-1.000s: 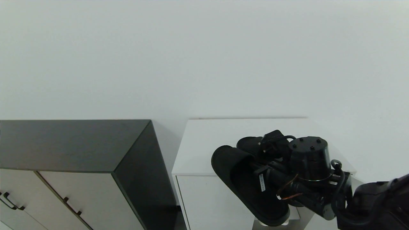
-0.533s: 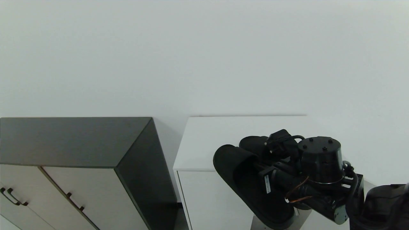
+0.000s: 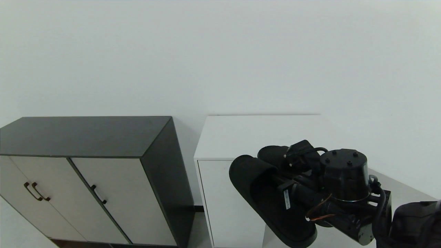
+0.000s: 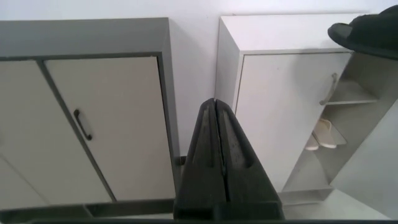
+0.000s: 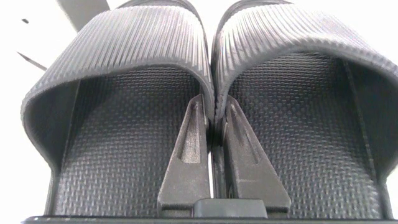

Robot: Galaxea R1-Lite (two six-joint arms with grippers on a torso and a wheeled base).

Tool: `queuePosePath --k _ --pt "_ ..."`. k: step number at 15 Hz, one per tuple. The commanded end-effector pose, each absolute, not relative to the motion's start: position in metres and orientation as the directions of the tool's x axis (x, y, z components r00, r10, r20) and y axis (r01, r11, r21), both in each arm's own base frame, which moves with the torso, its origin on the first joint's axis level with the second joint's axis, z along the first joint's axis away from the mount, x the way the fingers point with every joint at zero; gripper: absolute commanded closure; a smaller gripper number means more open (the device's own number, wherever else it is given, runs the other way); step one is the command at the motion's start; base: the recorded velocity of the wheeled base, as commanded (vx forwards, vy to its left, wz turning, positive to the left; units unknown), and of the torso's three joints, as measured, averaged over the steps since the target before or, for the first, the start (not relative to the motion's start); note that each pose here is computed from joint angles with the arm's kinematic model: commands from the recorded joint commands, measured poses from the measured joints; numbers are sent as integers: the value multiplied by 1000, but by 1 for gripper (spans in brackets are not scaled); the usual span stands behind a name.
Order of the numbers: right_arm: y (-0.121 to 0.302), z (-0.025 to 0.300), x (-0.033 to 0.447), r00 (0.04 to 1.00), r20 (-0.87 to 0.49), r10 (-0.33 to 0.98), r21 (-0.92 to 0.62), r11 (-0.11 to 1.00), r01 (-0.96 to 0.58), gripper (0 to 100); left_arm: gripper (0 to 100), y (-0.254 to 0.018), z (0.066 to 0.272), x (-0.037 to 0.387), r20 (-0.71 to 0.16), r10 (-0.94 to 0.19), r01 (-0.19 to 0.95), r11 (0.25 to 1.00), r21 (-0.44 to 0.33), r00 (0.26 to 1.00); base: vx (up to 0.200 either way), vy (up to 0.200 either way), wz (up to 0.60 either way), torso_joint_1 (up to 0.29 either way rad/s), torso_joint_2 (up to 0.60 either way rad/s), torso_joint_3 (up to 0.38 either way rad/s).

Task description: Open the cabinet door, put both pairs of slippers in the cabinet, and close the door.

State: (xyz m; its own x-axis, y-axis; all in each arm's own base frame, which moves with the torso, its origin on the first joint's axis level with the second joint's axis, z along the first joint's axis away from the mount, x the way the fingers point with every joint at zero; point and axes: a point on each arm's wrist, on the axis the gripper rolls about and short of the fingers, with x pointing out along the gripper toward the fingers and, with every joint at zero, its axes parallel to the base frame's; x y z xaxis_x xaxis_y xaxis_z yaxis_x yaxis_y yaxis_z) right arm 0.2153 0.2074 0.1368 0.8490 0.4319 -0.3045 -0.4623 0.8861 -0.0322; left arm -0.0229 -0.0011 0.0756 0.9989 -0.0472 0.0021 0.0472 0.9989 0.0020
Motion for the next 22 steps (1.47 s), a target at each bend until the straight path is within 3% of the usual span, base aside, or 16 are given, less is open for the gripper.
queuePosePath --k 1,11,22 --pt "208 134 216 847 -313 430 -36 886 -463 100 100 -1 76 -23 2 -46 46 999 2 999 0 0 0 0 0 0" --pt "210 134 216 848 -308 432 -32 885 -464 100 100 -1 76 -23 2 -46 46 999 0 999 0 0 0 0 0 0" --pt "208 133 216 861 -267 433 -22 890 -455 100 100 -1 76 -23 2 -46 46 999 0 999 0 -200 0 2 2 3"
